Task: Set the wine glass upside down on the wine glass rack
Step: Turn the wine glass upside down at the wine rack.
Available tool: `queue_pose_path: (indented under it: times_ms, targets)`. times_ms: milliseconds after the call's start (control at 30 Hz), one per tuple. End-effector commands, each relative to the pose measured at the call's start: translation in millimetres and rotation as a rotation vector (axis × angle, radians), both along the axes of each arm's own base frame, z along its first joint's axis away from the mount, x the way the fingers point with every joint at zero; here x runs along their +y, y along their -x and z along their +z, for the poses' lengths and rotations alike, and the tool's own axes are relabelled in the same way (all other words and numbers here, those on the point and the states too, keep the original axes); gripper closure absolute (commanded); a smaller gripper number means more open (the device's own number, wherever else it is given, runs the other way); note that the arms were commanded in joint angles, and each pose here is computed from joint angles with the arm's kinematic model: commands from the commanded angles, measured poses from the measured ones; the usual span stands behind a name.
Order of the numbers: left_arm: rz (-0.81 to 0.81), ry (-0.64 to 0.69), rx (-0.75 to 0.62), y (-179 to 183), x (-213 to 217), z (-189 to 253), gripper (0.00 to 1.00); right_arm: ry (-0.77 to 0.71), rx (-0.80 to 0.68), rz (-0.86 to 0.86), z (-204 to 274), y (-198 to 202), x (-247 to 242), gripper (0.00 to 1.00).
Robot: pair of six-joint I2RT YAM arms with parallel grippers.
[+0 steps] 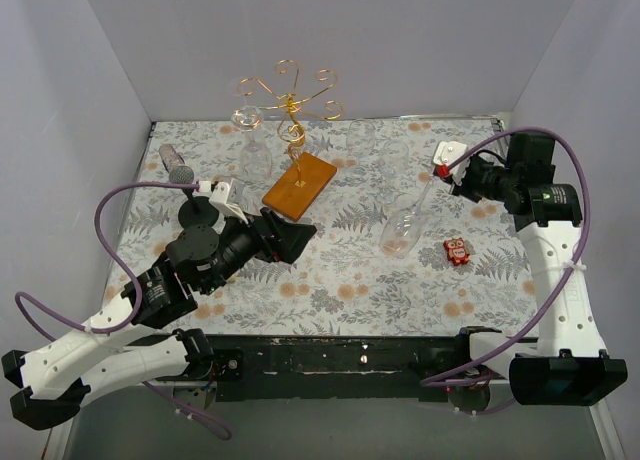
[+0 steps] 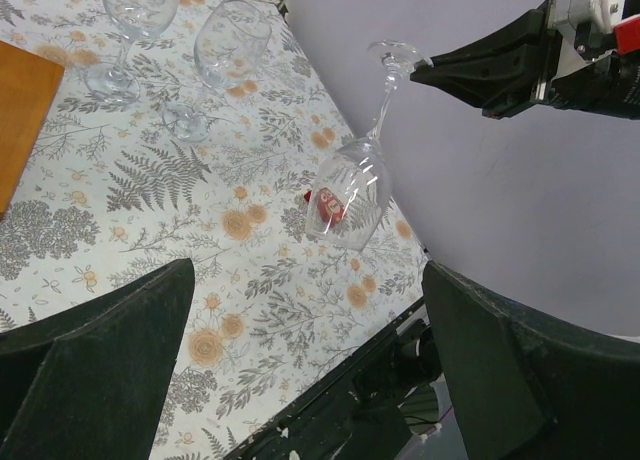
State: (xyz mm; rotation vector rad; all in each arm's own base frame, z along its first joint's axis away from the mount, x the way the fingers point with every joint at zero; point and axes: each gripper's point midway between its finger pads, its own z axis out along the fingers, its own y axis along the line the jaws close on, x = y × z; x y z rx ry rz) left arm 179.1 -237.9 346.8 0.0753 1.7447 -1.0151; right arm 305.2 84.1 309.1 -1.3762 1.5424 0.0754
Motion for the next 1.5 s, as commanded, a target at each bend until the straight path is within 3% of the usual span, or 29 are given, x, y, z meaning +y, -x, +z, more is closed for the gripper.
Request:
queue_pose_path:
  times_ms: [0,1467]
  targets:
    - [-0.014,0.048,-0.009,3,-1,8,0.02,0.016,-0.154,0.069,41,-2,15,0.99]
    - [-0.057,0.201,0.068,11,-13,6,0.02,0.34,-0.293,0.337,24,20,82,0.99]
